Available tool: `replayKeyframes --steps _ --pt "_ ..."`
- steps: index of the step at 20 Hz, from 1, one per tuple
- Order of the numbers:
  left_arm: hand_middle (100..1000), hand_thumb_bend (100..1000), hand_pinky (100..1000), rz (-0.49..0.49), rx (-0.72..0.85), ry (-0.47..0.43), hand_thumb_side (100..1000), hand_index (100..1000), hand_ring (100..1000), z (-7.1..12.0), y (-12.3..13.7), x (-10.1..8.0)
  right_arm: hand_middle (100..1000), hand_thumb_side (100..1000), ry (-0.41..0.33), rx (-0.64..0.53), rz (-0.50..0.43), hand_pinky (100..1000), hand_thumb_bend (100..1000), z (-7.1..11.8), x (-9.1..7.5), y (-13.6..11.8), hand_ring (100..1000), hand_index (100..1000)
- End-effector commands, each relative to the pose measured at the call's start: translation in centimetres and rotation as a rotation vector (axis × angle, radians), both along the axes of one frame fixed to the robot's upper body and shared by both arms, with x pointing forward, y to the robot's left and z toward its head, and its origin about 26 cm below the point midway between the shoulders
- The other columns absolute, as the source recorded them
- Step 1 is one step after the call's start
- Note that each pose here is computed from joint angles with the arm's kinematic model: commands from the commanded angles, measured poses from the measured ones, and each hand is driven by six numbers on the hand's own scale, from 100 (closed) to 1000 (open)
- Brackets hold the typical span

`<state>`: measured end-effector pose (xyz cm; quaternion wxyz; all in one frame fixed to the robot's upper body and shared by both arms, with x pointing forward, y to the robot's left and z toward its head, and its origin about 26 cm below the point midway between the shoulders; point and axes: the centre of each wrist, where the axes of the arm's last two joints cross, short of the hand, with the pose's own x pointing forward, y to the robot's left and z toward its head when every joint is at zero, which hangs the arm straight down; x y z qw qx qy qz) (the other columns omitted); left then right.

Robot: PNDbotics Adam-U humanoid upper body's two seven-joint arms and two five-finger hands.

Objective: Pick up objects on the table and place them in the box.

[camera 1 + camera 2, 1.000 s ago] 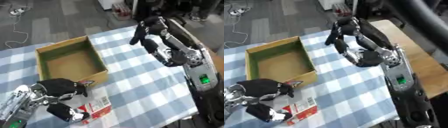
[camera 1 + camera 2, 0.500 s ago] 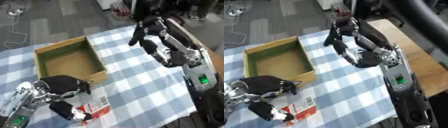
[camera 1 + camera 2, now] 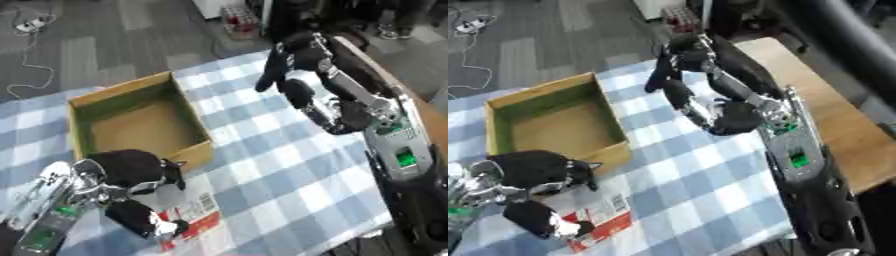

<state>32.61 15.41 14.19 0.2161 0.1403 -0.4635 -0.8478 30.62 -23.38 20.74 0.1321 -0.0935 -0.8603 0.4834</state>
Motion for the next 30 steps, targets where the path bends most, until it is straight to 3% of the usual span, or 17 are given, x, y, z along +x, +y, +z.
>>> replayKeyframes --steps 1,11,15,18,30 --pt "777 302 496 -0.062 0.029 0.0 1000 840 666 1.3 -0.5 -0.2 476 1000 -0.028 0.0 0.009 384 100 0.8 -0.1 0.1 348 629" --pt "770 316 529 -0.04 0.007 0.038 1000 832 688 0.9 -1.0 -0.2 476 1000 -0.03 -0.002 0.014 384 100 0.9 -0.1 0.1 349 630" --pt "792 340 582 -0.065 0.037 0.027 1000 847 718 0.5 -1.3 -0.2 476 1000 -0.03 -0.003 0.016 384 100 0.9 -0.1 0.1 349 630" --pt "807 417 613 -0.089 0.067 0.015 1000 859 737 0.1 -1.4 -0.1 476 1000 -0.03 -0.005 0.017 384 100 0.9 -0.1 0.2 349 630" --pt "822 449 651 -0.109 0.149 -0.017 1000 869 756 -0.8 -1.5 0.6 476 1000 -0.033 -0.007 0.028 384 100 1.1 -0.1 0.3 349 628"
